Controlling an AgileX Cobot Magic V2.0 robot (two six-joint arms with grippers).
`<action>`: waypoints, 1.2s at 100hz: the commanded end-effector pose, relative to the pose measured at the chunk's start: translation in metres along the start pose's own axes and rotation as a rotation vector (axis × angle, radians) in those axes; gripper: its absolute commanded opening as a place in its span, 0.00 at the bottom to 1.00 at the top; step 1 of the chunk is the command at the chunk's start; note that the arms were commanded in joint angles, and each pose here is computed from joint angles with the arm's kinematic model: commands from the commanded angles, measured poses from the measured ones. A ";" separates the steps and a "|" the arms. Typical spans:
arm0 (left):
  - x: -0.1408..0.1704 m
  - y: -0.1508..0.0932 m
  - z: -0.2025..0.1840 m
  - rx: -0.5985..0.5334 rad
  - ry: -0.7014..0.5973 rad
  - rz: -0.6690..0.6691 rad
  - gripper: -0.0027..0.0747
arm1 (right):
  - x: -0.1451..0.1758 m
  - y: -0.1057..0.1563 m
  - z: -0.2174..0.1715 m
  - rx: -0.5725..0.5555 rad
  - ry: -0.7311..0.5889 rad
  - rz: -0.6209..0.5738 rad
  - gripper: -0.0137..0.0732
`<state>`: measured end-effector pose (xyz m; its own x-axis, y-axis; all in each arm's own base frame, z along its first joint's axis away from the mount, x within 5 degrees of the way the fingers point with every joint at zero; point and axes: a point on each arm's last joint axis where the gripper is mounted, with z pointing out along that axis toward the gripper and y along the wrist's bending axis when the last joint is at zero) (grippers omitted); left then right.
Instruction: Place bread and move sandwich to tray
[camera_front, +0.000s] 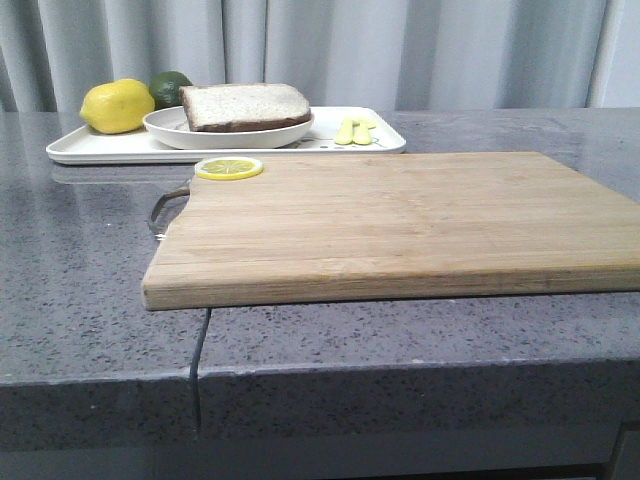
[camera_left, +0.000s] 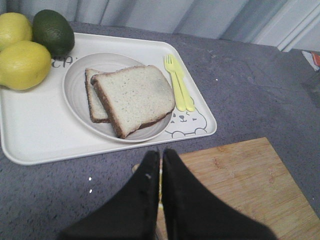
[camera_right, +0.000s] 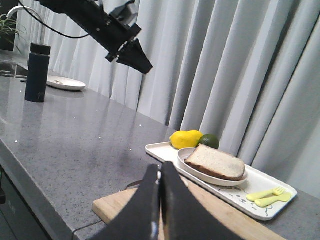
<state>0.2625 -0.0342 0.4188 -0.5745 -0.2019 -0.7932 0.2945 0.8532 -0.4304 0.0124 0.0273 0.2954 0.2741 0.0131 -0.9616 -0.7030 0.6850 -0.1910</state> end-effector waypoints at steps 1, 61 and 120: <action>0.011 -0.014 -0.030 -0.002 -0.137 0.015 0.01 | -0.010 -0.003 -0.003 0.031 -0.057 0.000 0.09; 0.209 -0.023 -0.114 0.020 -0.269 0.113 0.01 | -0.009 -0.003 -0.003 0.033 -0.055 -0.007 0.09; 0.247 -0.023 -0.124 0.037 -0.317 0.195 0.01 | -0.009 -0.003 -0.003 0.032 -0.054 -0.007 0.09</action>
<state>0.0175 -0.0461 0.2741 -0.2999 -0.1472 -0.9425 0.4165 0.8687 -0.2682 0.0124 0.0289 0.2915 0.2586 -0.0050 -0.9660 -0.7150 0.6714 -0.1949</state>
